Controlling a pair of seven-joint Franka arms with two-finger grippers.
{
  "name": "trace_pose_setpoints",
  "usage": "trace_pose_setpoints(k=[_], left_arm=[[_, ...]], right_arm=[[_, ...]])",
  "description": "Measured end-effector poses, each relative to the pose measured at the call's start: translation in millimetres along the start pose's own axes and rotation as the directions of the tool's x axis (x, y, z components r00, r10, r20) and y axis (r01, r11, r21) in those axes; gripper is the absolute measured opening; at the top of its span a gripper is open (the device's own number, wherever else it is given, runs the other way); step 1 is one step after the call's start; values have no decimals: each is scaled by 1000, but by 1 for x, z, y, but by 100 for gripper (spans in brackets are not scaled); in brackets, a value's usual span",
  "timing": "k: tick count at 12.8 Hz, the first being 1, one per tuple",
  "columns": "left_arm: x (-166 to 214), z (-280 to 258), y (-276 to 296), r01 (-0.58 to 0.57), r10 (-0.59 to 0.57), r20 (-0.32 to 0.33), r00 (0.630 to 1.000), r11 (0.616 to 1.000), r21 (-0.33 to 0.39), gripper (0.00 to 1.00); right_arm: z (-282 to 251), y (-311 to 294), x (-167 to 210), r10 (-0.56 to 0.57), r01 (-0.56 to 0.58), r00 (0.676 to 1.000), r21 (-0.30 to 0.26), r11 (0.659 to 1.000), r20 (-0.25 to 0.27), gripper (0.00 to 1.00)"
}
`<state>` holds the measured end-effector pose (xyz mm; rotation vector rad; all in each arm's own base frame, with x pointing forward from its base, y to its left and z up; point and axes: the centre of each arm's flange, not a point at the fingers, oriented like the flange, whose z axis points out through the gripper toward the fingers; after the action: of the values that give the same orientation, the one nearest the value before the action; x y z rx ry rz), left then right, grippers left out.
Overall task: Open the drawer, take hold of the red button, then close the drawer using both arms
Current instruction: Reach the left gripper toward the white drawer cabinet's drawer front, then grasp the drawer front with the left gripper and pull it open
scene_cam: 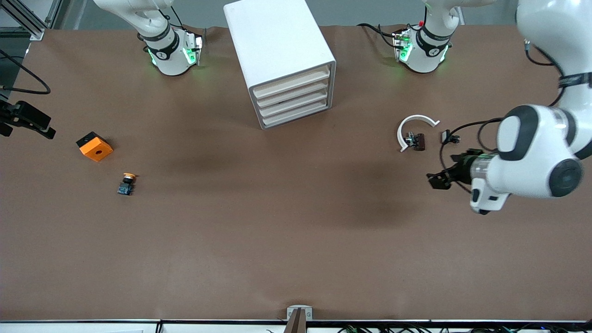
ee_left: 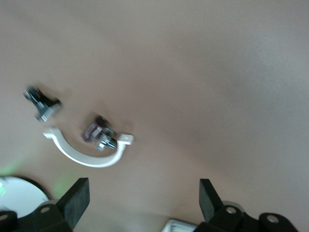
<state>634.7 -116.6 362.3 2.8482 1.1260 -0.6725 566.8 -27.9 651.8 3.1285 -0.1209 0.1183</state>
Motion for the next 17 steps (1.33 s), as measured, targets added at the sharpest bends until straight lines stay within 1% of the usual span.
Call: trace_pose_setpoints(k=[1,2,3,4,5,6,7,8,9,10,11,12,13,14,17], left_arm=[[-12,18,21,104,-104,-2,995,994,16,100],[-23,34,40,208,-208,-7,978,978,32,100],[-33,51,59,314,-314,-14,949,948,50,100],[-42,67,74,395,-394,-23,919,916,70,100],[-51,84,87,444,-443,-33,896,891,91,100],[-60,97,97,473,-474,-25,880,875,104,100],[-68,104,105,509,-514,24,857,854,111,100],[-73,105,109,563,-574,92,814,818,118,100],[-76,104,112,624,-638,139,758,770,131,100],[-78,104,113,678,-694,165,701,720,150,100],[-83,105,116,717,-738,193,647,674,175,100],[-91,108,121,740,-768,218,603,640,207,100],[-103,115,126,754,-792,222,568,610,245,100],[-116,128,131,760,-813,203,545,582,289,100],[-163,180,145,737,-847,131,515,516,436,100]], right_arm=[[0,0,0,0,0,1000,0,1000,0,100],[0,0,0,0,0,1000,0,1000,-1,100],[0,0,0,0,0,1000,0,1000,-1,100],[0,0,0,0,0,1000,0,1000,-1,100],[0,0,0,0,0,1000,0,1000,-1,100],[0,-1,0,-1,1,1000,0,1000,-1,100],[0,-1,0,-1,1,1000,0,1000,-1,100],[0,-1,0,-2,2,1000,0,1000,-1,100],[0,-1,0,-2,2,1000,0,1000,-1,100],[0,-1,0,-2,2,1000,0,1000,-1,100],[0,-1,0,-2,2,1000,0,1000,-1,100],[0,-1,0,-2,2,1000,0,1000,-2,100],[0,-1,0,-2,2,1000,0,1000,-2,100],[0,-1,0,-2,2,1000,0,1000,-2,100],[-1,-1,0,-3,3,1000,0,1000,-3,100]])
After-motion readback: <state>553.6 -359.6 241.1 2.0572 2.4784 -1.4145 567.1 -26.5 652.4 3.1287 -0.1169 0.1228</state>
